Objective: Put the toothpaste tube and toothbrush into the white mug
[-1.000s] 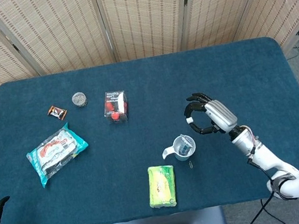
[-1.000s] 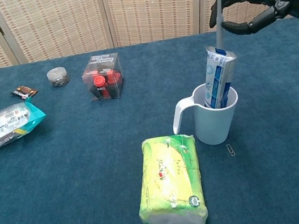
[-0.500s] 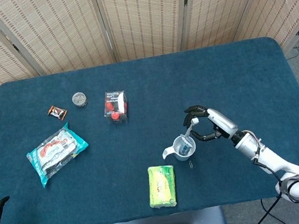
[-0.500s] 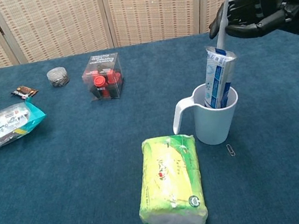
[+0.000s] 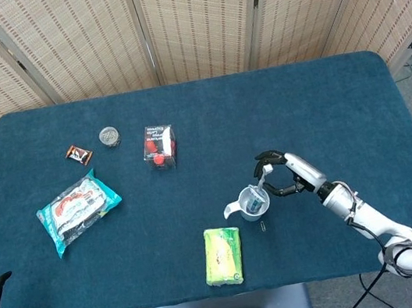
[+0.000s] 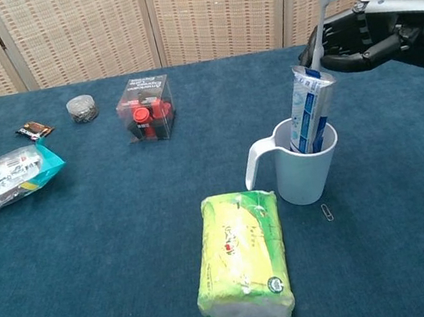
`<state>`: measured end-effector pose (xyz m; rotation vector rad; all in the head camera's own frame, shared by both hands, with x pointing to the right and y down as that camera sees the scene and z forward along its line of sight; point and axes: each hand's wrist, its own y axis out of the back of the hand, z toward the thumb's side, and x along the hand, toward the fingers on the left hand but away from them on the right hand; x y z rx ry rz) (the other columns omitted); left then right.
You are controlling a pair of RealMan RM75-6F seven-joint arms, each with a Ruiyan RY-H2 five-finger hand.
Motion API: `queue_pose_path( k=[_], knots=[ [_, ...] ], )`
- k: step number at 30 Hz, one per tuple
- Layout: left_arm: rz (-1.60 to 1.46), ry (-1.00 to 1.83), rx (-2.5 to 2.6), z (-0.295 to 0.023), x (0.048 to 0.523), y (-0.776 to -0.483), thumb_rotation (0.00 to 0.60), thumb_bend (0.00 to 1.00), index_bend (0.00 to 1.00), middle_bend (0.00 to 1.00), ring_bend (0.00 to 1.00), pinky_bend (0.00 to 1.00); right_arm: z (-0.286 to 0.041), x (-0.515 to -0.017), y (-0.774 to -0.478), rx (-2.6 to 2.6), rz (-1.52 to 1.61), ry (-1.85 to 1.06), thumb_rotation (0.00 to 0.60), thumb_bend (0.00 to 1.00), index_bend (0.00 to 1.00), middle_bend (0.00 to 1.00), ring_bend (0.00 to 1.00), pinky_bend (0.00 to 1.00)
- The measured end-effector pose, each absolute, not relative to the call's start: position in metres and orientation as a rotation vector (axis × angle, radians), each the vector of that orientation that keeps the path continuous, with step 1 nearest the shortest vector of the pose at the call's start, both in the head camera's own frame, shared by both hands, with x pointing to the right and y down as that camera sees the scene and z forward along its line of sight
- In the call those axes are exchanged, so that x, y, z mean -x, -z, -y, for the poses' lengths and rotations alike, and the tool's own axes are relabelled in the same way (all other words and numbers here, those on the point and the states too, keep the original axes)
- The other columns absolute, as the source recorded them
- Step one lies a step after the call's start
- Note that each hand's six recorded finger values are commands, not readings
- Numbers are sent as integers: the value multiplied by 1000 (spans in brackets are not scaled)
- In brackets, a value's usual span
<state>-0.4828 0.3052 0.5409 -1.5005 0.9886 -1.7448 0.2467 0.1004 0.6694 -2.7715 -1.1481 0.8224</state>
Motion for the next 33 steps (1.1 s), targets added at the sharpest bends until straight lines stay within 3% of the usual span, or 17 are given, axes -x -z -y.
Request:
queue_pose_path(
  k=[4,8,15,20,23,33],
  knots=[
    [-990,1738,1503,-304,482,-542,600,314,188,40,37,134,-106,-249,-672,2775,1076,-853,600,287,194,239,116,46],
    [-991,1734,1512,-305,481,-543,600,314,188,39,37,134,-107,-253,-671,2761,1041,-867,600,261,14,159,59,20],
    [-1001,1714,1513,-301,480,-544,600,314,188,39,37,134,-108,-265,-660,2682,1048,-858,600,262,0,93,19,0],
    [-1013,1675,1508,-293,478,-543,600,314,188,39,37,134,-108,-280,-647,2537,1063,-864,600,384,8,186,22,0],
    [-1016,1654,1509,-287,476,-544,600,314,188,39,37,134,-111,-293,-637,2380,1057,-896,600,399,27,198,26,0],
    [-1008,1580,1499,-270,462,-550,600,314,188,39,37,134,-156,-381,-578,1895,1093,-1243,600,399,43,194,26,0]
  ],
)
